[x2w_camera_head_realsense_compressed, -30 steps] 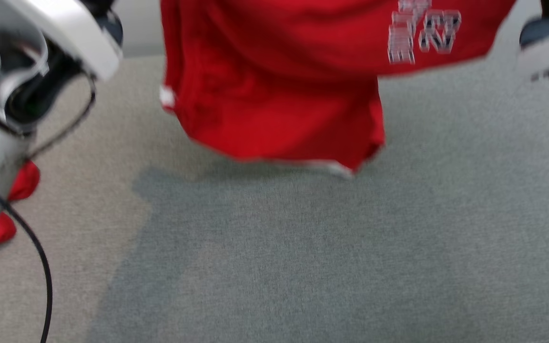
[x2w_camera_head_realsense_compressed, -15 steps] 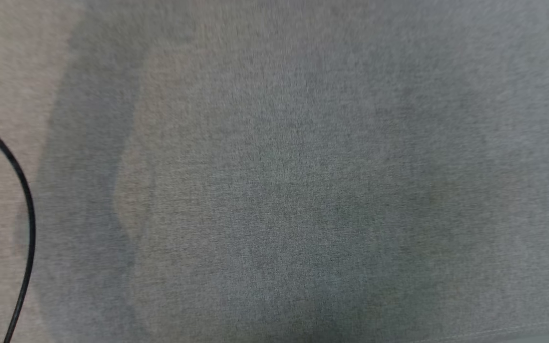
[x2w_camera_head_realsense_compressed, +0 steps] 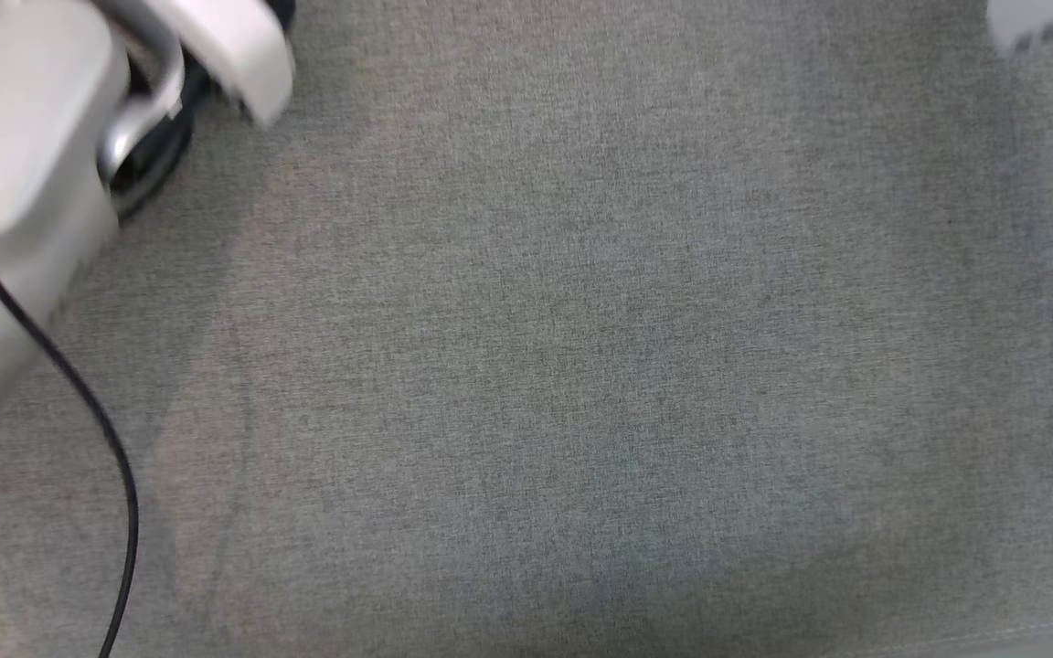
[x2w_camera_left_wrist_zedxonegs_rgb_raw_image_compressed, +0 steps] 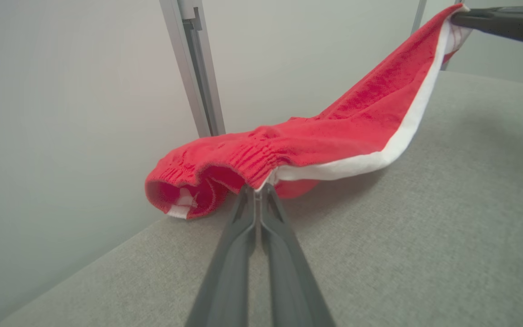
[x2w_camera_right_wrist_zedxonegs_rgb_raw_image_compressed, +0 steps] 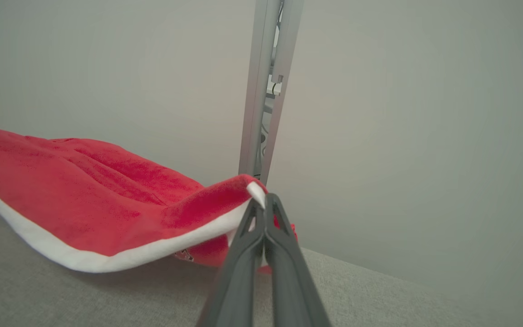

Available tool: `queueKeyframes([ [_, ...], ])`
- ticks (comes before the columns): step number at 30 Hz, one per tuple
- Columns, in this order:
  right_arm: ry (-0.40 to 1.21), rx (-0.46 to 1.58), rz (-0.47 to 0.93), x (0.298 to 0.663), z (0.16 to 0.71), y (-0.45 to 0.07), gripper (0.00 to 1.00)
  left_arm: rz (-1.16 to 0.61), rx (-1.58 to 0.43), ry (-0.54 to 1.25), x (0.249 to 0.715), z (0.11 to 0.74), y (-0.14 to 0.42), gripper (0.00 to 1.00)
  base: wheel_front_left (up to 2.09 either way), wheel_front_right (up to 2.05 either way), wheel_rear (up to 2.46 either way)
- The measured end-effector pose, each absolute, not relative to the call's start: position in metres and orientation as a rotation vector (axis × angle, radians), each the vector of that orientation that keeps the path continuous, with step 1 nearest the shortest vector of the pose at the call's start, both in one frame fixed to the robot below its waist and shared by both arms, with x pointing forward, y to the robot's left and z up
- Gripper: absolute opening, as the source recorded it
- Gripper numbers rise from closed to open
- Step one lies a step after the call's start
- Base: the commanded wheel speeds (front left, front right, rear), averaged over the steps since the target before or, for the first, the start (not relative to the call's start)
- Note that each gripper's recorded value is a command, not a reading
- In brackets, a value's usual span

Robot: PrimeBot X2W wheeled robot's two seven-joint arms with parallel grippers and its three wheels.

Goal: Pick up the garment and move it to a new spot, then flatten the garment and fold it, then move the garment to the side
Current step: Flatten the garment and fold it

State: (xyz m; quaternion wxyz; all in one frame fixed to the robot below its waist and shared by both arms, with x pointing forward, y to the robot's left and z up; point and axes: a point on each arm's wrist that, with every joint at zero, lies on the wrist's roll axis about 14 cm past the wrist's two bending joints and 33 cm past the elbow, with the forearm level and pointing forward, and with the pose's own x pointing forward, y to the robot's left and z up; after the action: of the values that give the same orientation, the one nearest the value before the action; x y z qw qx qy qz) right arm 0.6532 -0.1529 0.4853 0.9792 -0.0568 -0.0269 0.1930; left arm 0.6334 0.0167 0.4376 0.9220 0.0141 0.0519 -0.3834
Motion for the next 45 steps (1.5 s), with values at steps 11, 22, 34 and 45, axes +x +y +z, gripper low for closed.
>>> queueKeyframes([
  [11,0.108,-0.036,0.334,0.560,0.439,-0.186,0.00,-0.858,0.047,0.224,0.530,0.413,0.039,0.00,0.00,0.00,0.00],
  [22,0.138,0.039,0.262,0.478,0.443,-0.204,0.00,-0.829,0.031,0.258,0.439,0.421,0.042,0.00,0.00,0.00,0.00],
  [34,0.107,0.071,0.196,0.403,0.460,-0.215,0.00,-0.770,0.015,0.208,0.378,0.457,0.054,0.00,0.00,0.00,0.00],
  [45,0.093,0.059,0.177,0.385,0.465,-0.221,0.00,-0.773,-0.070,0.244,0.349,0.461,0.049,0.00,0.00,0.00,0.00],
])
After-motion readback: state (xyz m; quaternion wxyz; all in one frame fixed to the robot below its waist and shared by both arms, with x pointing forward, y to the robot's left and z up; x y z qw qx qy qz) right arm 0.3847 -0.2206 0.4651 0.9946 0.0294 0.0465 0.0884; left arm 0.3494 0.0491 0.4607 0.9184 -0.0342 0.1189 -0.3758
